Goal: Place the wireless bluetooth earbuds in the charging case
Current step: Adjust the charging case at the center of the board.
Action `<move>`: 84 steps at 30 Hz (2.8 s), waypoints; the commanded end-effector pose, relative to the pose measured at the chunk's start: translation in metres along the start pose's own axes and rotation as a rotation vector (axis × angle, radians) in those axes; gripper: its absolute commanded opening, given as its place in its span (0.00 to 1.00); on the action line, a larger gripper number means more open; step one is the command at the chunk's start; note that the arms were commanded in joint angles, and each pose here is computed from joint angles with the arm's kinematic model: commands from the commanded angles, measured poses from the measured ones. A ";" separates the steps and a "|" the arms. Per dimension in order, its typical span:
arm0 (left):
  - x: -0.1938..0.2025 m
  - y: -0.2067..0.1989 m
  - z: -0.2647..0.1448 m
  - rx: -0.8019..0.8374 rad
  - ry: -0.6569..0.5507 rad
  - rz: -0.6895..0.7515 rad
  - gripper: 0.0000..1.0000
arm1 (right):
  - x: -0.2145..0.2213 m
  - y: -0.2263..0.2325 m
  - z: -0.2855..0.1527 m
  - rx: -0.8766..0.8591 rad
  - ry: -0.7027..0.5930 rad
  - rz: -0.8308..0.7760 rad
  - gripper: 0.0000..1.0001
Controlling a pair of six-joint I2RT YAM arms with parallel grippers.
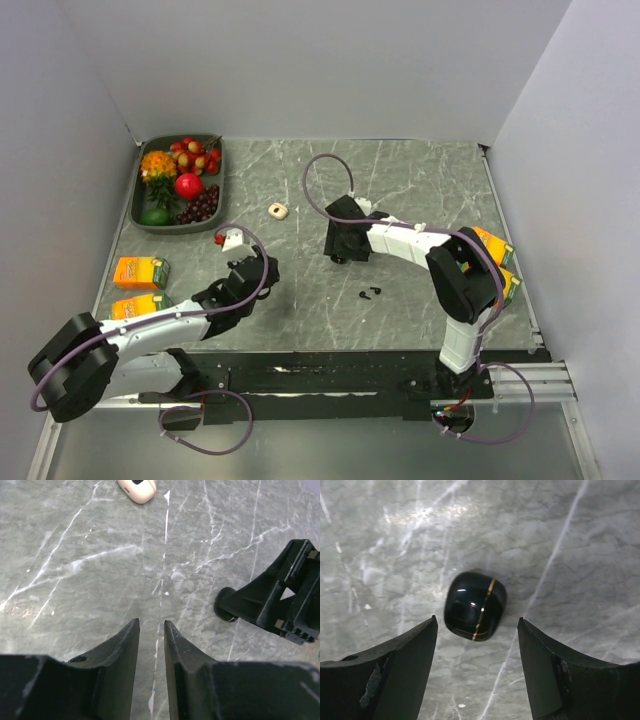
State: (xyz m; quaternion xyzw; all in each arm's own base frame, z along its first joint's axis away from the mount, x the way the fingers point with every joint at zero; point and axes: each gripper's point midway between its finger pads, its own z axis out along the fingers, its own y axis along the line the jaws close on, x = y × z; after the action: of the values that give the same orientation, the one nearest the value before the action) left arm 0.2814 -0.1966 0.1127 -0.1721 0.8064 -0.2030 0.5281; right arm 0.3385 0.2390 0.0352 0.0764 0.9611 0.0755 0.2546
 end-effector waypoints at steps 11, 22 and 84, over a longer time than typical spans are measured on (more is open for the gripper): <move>-0.007 -0.002 -0.004 0.019 -0.035 -0.030 0.33 | -0.006 -0.003 0.017 0.089 0.001 -0.020 0.70; -0.006 -0.008 -0.008 0.049 -0.020 -0.030 0.29 | -0.004 -0.012 0.007 0.075 -0.032 -0.275 0.17; 0.020 0.027 -0.043 0.049 0.079 -0.091 0.96 | 0.018 0.059 -0.081 -0.380 -0.252 -0.949 0.83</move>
State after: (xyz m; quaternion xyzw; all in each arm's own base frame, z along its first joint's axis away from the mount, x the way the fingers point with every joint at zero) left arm 0.2260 -0.1707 0.0803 -0.1737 0.8264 -0.2343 0.4816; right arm 0.2706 0.2890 0.0406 -0.4761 0.8286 0.1071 0.2744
